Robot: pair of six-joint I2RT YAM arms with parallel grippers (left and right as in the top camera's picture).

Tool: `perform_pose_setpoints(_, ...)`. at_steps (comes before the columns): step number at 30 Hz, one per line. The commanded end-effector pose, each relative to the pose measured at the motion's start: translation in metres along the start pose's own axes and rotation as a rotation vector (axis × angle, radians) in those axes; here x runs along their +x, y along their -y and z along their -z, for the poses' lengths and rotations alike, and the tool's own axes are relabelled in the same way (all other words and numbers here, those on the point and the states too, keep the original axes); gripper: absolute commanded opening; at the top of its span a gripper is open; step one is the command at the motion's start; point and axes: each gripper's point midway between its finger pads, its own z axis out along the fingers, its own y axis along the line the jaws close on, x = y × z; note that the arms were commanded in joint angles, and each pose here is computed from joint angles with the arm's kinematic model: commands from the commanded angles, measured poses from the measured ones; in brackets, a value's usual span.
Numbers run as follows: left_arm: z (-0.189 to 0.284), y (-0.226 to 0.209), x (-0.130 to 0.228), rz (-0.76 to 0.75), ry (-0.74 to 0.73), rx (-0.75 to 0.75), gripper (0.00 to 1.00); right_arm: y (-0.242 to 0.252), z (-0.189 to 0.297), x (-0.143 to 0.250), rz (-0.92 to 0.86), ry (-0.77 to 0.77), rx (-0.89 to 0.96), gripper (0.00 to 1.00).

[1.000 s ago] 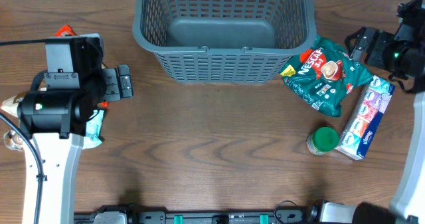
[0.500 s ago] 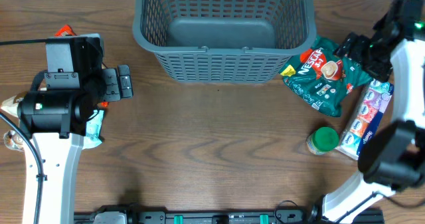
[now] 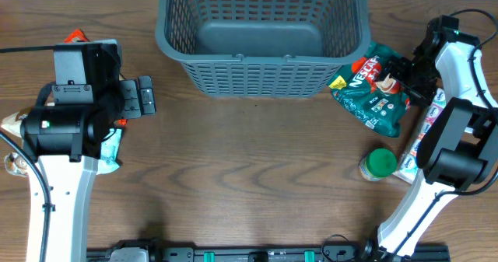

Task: Pack container
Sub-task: 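Move the right gripper to the green Nescafe pouch and grasp it, then lift the Nescafe pouch with the right gripper over the basket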

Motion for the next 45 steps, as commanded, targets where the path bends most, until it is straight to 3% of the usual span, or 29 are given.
perform_pose_setpoints(1,0.001,-0.003,-0.004,-0.014,0.007,-0.014,0.99,-0.002,-0.011,-0.004,-0.019,0.008,-0.024,0.99)
perform_pose_setpoints(10,0.001,-0.003,-0.004,-0.014,0.006,-0.014,0.99,0.005,-0.073,0.035,-0.037,-0.055,-0.081,0.99)
perform_pose_setpoints(16,0.001,-0.003,-0.004,-0.014,0.006,-0.014,0.99,0.013,-0.087,0.055,-0.042,-0.099,-0.066,0.97)
perform_pose_setpoints(21,0.001,-0.003,-0.004,-0.014,0.006,-0.014,0.98,0.013,-0.087,0.057,-0.04,-0.107,-0.063,0.55)
perform_pose_setpoints(25,0.001,-0.003,-0.003,-0.014,0.001,-0.014,0.99,0.013,-0.087,0.059,-0.04,-0.113,-0.062,0.3)
perform_pose_setpoints(27,0.001,-0.003,-0.002,-0.014,-0.001,-0.014,0.99,0.013,-0.087,0.061,-0.041,-0.121,-0.06,0.24)
perform_pose_setpoints(31,0.001,-0.003,-0.002,-0.014,-0.002,-0.014,0.99,0.011,-0.084,0.065,-0.044,-0.139,-0.075,0.01)
perform_pose_setpoints(37,0.001,-0.003,-0.002,-0.014,-0.001,-0.014,0.99,0.001,-0.052,0.055,-0.029,-0.092,-0.11,0.01)
perform_pose_setpoints(45,0.001,-0.003,-0.002,-0.014,-0.002,-0.014,0.99,-0.021,0.079,0.007,0.06,0.245,-0.165,0.01)
